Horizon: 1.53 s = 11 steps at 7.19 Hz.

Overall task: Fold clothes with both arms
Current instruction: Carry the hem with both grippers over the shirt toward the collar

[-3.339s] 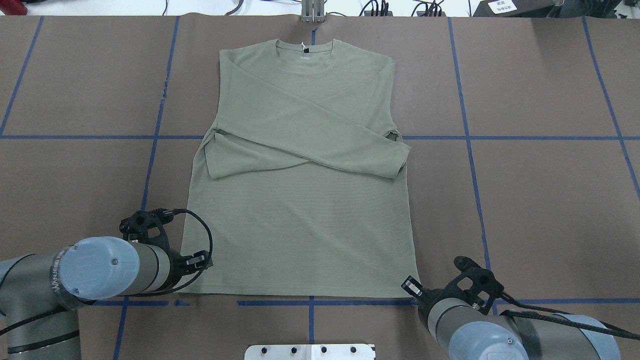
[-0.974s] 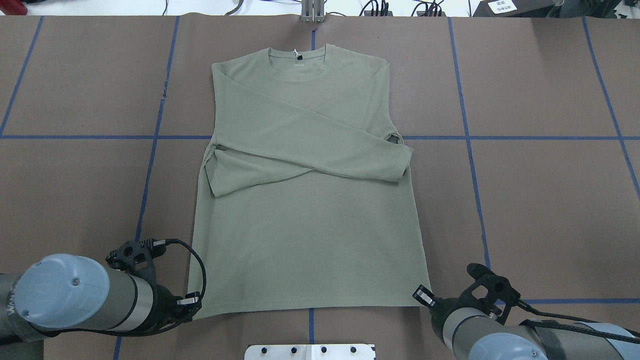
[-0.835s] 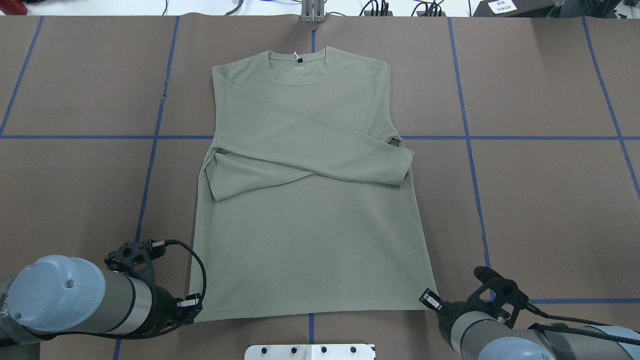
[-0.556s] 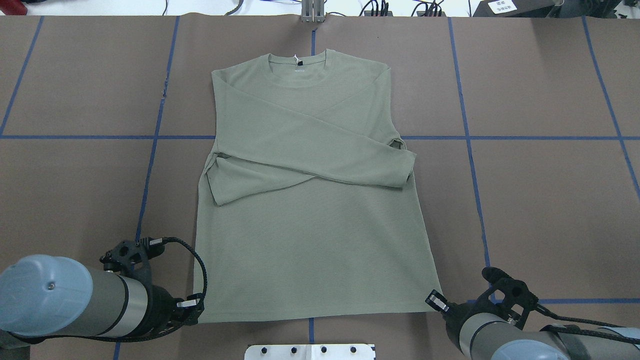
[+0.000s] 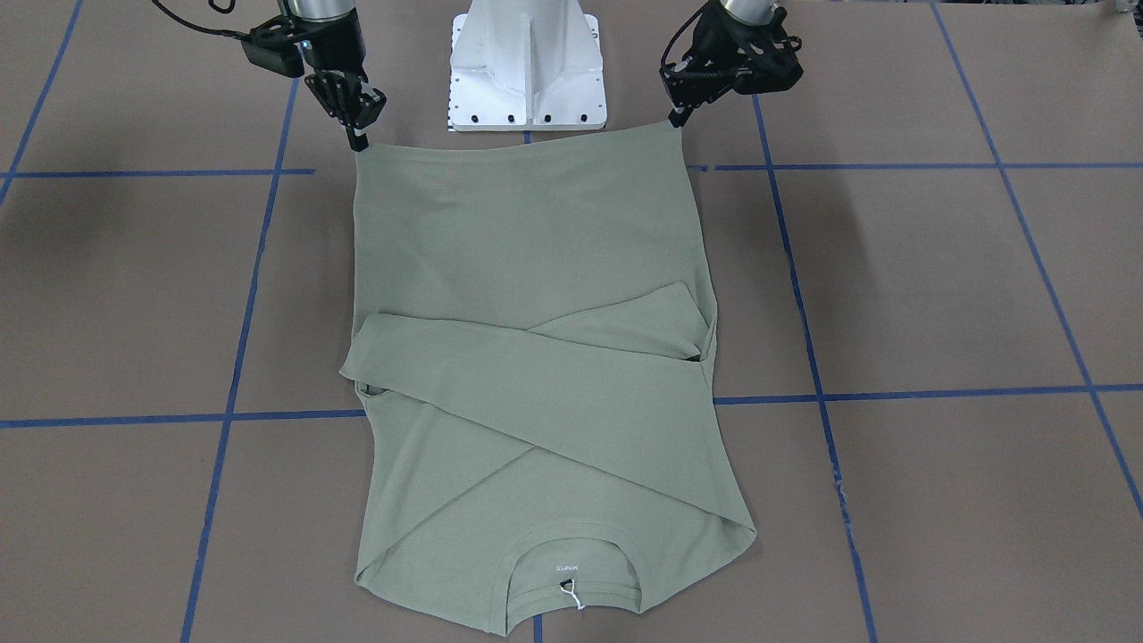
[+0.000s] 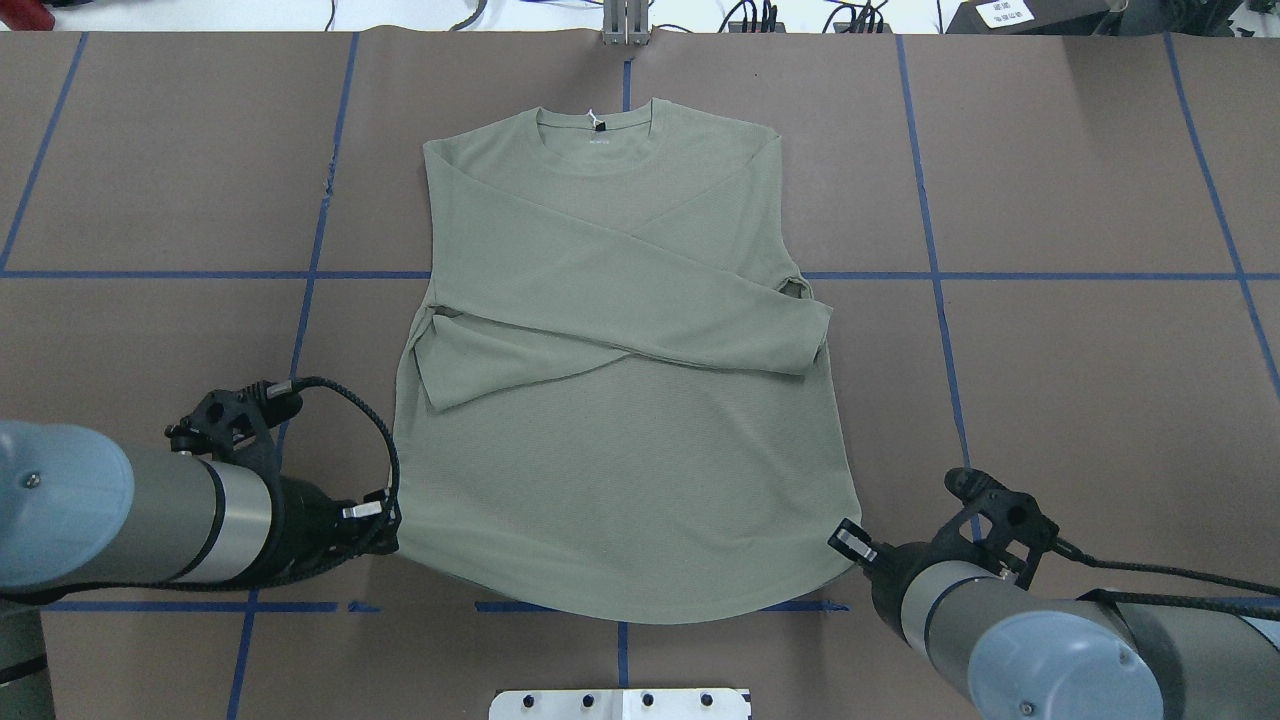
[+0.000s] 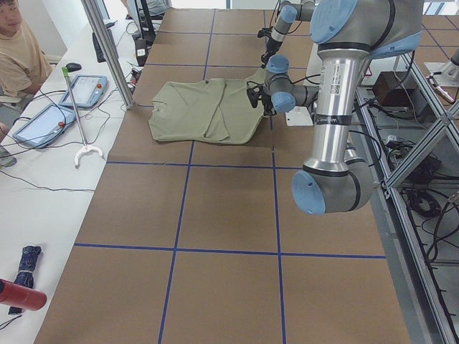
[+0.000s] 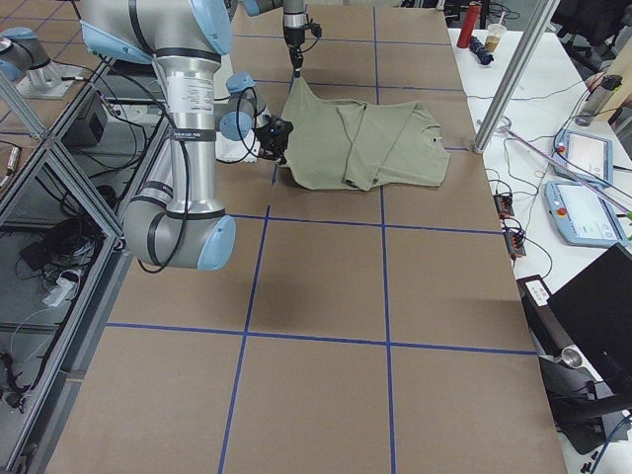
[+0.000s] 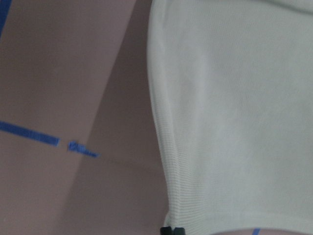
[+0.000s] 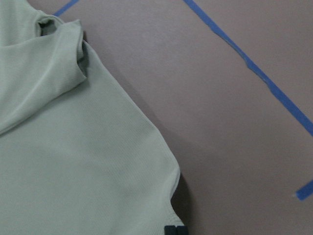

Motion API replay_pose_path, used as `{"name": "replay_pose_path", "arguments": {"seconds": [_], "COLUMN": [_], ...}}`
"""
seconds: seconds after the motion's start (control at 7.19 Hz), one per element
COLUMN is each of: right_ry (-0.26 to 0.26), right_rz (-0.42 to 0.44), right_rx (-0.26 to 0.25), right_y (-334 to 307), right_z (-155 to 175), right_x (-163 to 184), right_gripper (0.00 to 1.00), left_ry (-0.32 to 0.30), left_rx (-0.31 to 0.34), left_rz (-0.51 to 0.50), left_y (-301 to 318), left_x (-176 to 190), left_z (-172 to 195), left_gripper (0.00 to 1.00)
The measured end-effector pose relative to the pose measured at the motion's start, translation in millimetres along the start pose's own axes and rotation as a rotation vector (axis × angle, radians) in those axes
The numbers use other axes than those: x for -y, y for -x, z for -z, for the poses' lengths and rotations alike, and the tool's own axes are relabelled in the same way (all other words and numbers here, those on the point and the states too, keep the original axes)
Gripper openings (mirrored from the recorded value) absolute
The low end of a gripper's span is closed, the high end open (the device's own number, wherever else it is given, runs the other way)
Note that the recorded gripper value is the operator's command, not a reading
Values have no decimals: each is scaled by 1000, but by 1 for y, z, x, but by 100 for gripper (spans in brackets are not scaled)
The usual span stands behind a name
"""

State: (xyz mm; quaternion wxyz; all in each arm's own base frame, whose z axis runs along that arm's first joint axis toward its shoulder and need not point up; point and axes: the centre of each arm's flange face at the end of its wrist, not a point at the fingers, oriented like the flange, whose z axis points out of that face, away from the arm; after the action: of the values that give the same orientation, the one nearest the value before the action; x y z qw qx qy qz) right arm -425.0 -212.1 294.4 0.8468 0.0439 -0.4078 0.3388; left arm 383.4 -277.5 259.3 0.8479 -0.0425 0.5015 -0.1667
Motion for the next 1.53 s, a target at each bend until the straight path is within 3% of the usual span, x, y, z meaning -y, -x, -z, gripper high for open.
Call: {"name": "replay_pose_path", "arguments": {"seconds": [0.42,0.83,1.11,1.53], "right_ry": [-47,-63,-74,-72], "right_rz": [86,111,101,74], "right_rx": [-9,-57,-92,-97], "right_y": [81,136,178,209], "right_z": [-34,-64,-96,-140], "right_x": [84,186,225,297], "right_gripper": [0,0,0,0], "left_ry": [-167,-264,-319,-421], "left_rx": [-3,0,-16,-33], "left_rz": [-109,-146,-145,-130], "left_y": [-30,-52,-56,-60], "left_x": [97,170,219,288], "left_z": [-6,-17,-35,-71], "left_gripper": [0,0,0,0]}}
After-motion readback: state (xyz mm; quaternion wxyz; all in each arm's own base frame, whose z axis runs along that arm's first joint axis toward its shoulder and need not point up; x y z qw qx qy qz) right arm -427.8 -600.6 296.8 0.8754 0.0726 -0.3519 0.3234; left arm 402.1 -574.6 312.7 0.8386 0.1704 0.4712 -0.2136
